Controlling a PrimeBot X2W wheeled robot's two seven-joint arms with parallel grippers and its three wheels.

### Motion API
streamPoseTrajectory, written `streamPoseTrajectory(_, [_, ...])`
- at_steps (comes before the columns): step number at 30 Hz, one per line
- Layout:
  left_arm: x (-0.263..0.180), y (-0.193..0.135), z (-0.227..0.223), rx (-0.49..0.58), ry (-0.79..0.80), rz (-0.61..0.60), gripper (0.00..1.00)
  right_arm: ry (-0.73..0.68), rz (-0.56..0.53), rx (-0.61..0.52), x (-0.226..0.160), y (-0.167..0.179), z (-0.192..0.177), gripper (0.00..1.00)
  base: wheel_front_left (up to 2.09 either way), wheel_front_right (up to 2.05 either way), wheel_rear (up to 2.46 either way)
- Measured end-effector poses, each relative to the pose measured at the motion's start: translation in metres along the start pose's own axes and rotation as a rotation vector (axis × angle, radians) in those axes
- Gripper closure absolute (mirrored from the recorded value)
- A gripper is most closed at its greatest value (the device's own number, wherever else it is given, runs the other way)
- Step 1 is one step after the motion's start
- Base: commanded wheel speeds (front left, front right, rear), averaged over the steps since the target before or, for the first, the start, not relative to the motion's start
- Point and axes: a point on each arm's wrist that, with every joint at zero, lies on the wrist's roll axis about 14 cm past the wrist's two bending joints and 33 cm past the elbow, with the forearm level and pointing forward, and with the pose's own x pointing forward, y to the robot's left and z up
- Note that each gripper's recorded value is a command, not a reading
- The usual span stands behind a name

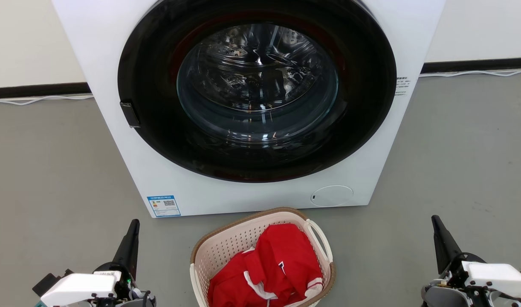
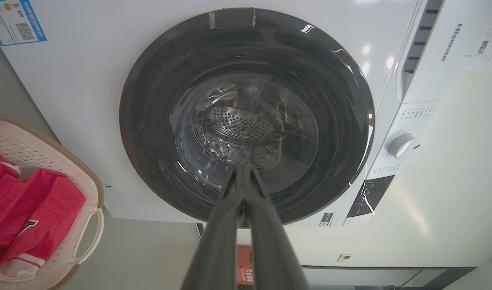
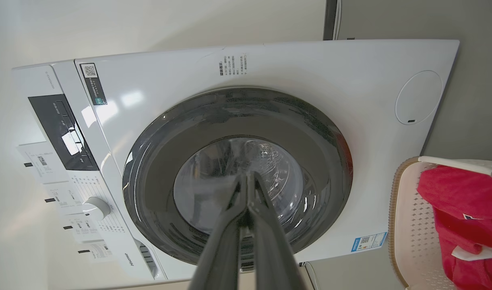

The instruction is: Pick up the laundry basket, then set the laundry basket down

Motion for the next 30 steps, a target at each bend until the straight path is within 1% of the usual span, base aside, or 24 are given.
streamPoseTrajectory(30, [-0.0001, 0.0001, 0.0002, -0.002, 0.0, 0.0, 1.0, 0.003, -0.001, -0.004, 0.0, -0.0002, -0.0001, 1.0, 0.0, 0.0, 0.0])
